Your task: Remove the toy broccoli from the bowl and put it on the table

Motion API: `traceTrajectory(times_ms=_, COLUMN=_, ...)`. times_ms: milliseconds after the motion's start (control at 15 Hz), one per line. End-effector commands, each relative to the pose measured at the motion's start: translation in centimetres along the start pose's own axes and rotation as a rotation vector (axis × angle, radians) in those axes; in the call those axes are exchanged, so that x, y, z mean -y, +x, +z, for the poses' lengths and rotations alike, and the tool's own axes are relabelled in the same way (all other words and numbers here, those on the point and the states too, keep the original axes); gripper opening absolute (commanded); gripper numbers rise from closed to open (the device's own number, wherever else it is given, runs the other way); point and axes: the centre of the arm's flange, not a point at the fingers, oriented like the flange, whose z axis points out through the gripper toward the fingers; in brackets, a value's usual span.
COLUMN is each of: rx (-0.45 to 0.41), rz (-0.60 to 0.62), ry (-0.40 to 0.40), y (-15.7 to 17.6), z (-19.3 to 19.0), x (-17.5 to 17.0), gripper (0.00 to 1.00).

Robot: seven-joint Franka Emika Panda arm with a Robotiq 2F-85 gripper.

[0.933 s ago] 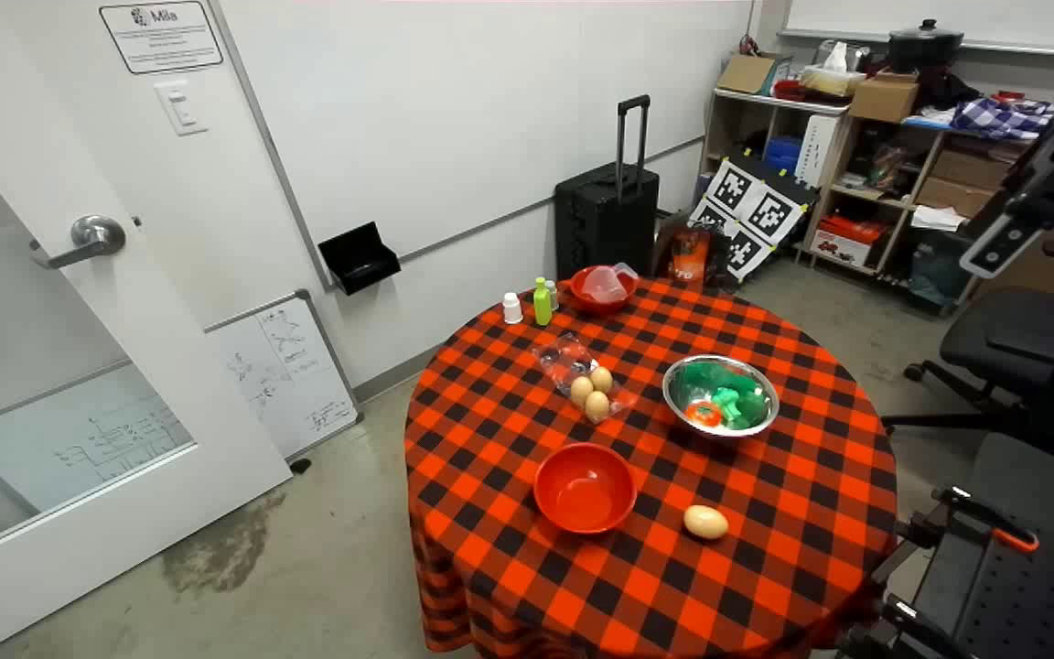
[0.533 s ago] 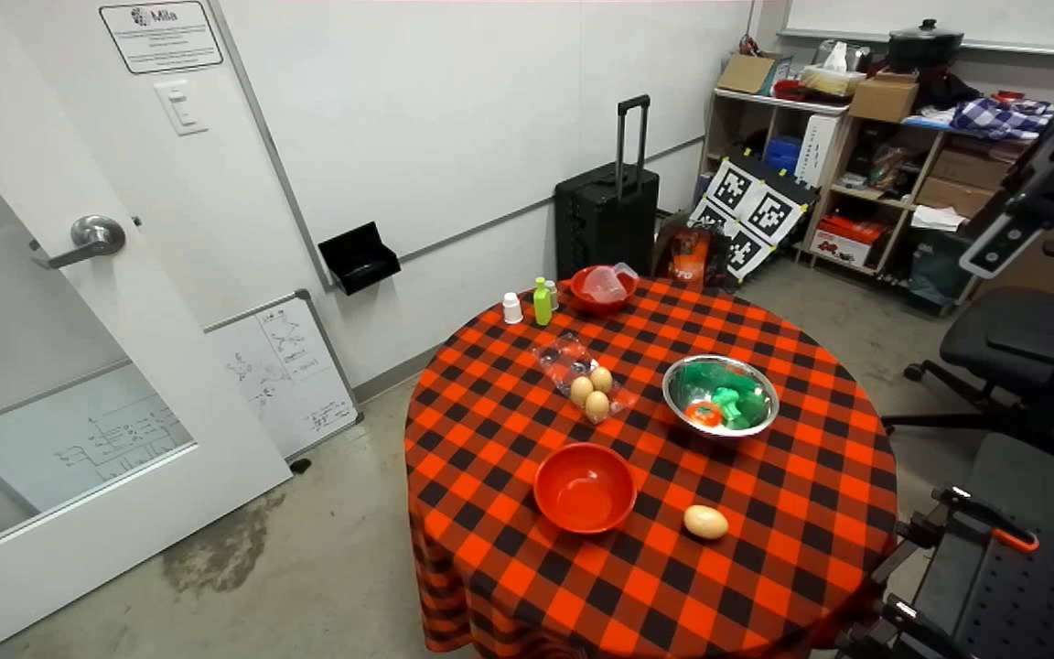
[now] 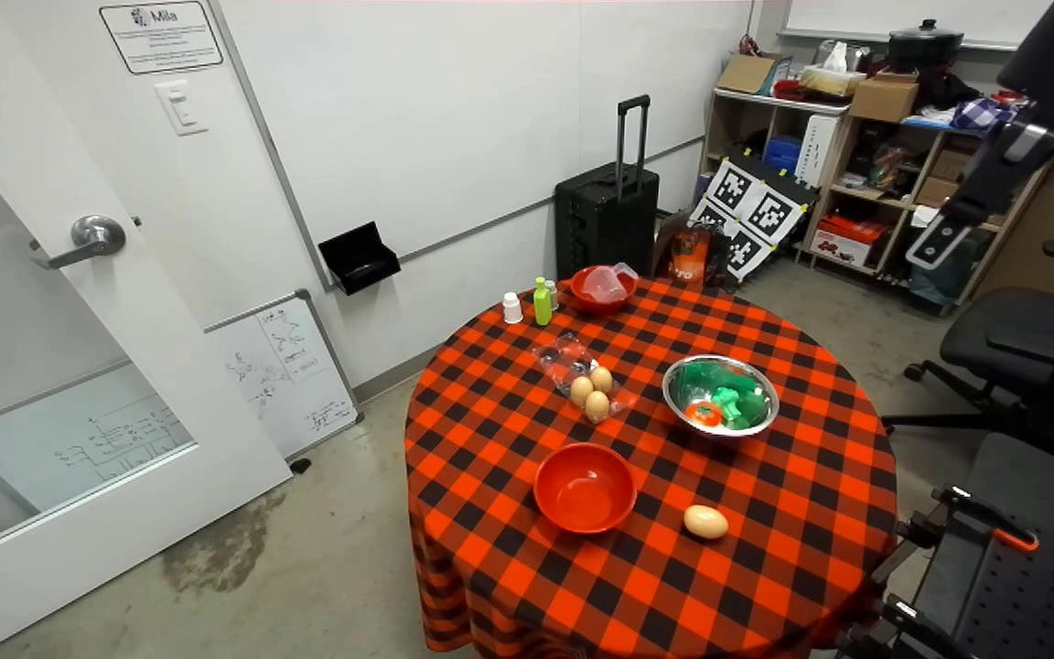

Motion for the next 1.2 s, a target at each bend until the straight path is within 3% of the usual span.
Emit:
traceTrajectory(times_ms=0, rx=0.042, rz=0.047, ry=-0.013, y=4.4, z=2.3, x=-2.6, gripper=1.00)
traceTrajectory(times_ms=533, rx=0.143, rz=0.189, ry=-0.001, y=9.3, z=11.3, x=-8.0, gripper=1.00)
traceTrajectory(times_ms=1133, rx=0.166, rz=0.347, ry=-0.023, y=13.2, z=22.9, x=-12.6, gripper=1.00)
